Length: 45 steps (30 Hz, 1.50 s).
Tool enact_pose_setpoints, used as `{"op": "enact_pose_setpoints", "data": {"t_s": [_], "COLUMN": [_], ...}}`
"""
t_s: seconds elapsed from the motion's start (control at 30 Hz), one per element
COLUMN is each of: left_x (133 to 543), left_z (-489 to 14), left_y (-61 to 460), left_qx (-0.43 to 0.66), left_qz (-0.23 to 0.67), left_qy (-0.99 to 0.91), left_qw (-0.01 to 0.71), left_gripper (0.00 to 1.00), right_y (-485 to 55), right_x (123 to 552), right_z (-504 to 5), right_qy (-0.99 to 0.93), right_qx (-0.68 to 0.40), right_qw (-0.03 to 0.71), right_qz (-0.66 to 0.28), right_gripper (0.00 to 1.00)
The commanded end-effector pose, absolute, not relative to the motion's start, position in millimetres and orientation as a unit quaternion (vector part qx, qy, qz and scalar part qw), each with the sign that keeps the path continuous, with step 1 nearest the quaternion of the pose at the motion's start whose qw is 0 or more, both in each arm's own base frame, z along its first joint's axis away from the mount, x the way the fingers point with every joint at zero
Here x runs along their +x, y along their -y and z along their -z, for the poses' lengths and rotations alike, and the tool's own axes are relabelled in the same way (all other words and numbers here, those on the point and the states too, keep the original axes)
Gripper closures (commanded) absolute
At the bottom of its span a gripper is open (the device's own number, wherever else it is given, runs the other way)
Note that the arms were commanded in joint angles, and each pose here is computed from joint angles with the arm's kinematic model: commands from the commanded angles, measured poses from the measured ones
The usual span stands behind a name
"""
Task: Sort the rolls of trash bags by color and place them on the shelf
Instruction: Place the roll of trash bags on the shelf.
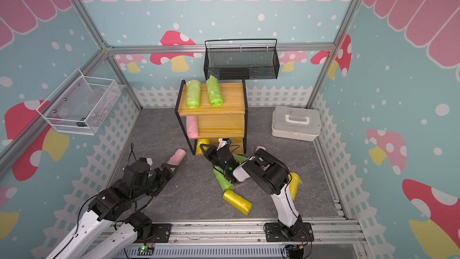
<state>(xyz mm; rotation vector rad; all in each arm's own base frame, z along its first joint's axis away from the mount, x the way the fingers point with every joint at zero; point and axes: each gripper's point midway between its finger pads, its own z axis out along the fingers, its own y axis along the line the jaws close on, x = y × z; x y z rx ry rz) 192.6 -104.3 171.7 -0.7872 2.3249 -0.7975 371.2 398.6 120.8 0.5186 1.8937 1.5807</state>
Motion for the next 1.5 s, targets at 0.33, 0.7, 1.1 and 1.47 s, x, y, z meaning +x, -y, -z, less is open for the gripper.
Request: {"op": "enact_pose_setpoints", "data": {"t_s": [0.33, 0.7, 1.1, 1.47], "left_x": [193, 193, 190, 196], "left_z": [-172, -168, -159, -141], "left_y": [104, 104, 105, 102], "left_qx": [-0.283, -0.286, -0.288, -0.268], "left_qz": [0.286, 0.284, 0.282, 0.263], "left_qy": [-0.873, -0.875, -0.878, -0.901], "left_qw": [0.275, 0.270, 0.260, 0.219], "left_gripper": [0.03, 0.03, 0.03, 0.01], "right_y": [-410, -412, -396, -379], "right_x": [399, 411, 407, 394], "right_z": [-129, -98, -68, -79], "right_qy": [-0.685, -0.723, -0.749, -0.751], "right_qx": [0.213, 0.239, 0.277, 0.278], "right_qw": [0.310, 0.263, 0.236, 0.242], "right_qz": [-0.624, -0.592, -0.554, -0.548], "right_gripper": [0.95, 0.77, 0.42, 0.36]}}
